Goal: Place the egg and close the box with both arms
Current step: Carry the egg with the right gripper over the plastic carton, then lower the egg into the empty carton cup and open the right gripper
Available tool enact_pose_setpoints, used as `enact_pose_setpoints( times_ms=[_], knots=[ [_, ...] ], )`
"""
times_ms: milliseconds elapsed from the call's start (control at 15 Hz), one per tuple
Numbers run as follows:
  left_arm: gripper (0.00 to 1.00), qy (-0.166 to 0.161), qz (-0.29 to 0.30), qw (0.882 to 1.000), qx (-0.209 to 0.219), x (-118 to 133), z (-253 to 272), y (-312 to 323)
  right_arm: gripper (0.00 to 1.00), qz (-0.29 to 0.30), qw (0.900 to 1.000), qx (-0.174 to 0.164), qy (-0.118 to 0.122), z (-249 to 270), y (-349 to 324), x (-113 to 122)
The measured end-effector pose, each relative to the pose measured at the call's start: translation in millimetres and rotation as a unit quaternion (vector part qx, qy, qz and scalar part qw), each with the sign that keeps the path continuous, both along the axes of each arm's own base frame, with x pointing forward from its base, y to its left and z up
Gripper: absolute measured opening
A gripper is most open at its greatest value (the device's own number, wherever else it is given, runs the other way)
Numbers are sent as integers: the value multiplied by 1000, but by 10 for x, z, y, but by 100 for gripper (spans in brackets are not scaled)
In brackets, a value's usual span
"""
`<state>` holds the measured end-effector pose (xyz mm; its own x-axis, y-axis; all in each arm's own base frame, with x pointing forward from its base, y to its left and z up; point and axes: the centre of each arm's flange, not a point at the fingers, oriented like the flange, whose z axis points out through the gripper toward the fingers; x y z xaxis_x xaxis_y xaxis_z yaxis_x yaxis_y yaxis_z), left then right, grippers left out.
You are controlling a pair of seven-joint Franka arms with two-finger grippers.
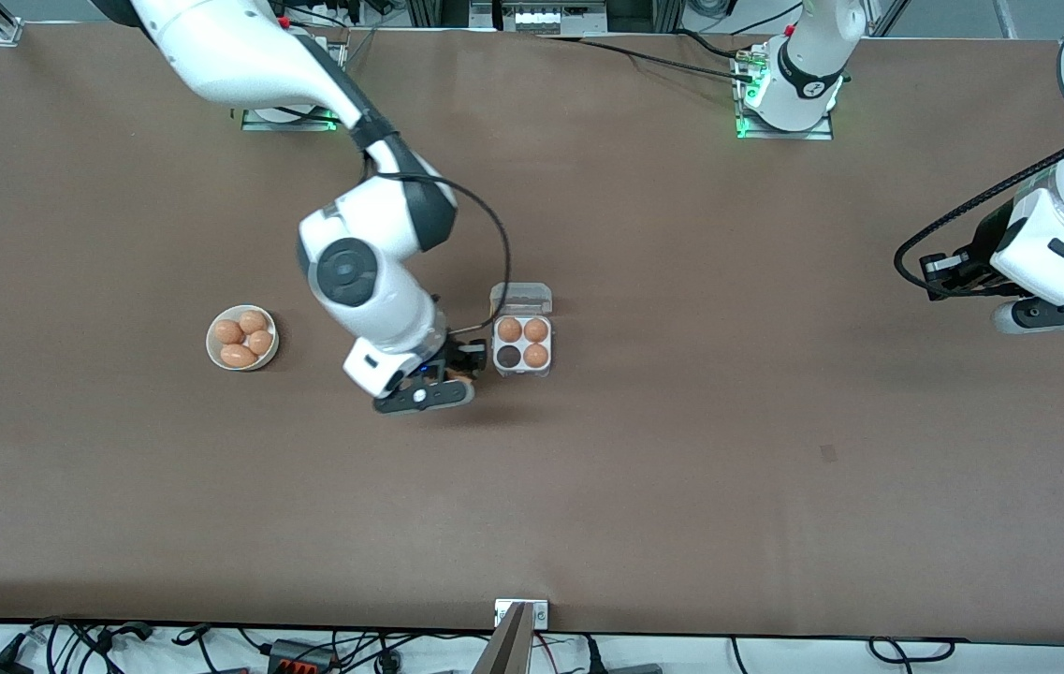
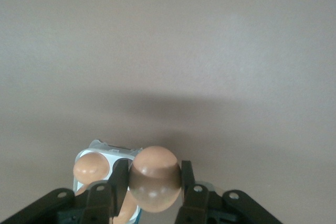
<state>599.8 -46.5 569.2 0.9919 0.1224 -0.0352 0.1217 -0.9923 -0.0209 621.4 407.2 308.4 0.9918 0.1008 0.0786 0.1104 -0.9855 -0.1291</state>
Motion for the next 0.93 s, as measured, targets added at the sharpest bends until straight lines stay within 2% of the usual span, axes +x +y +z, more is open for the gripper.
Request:
enact_pose_setpoints(
  times_ms=[199,598,931],
  knots=[
    [5,0,0,1000,0,0,0,0,45,-17,1000,-8,-15,-257,371,-211],
    [6,0,0,1000,0,0,0,0,45,-38,999,-13,3,-585,576,-390],
    [7,0,0,1000,0,0,0,0,45,-37,999,-16,7,-662,597,-422]
  ],
)
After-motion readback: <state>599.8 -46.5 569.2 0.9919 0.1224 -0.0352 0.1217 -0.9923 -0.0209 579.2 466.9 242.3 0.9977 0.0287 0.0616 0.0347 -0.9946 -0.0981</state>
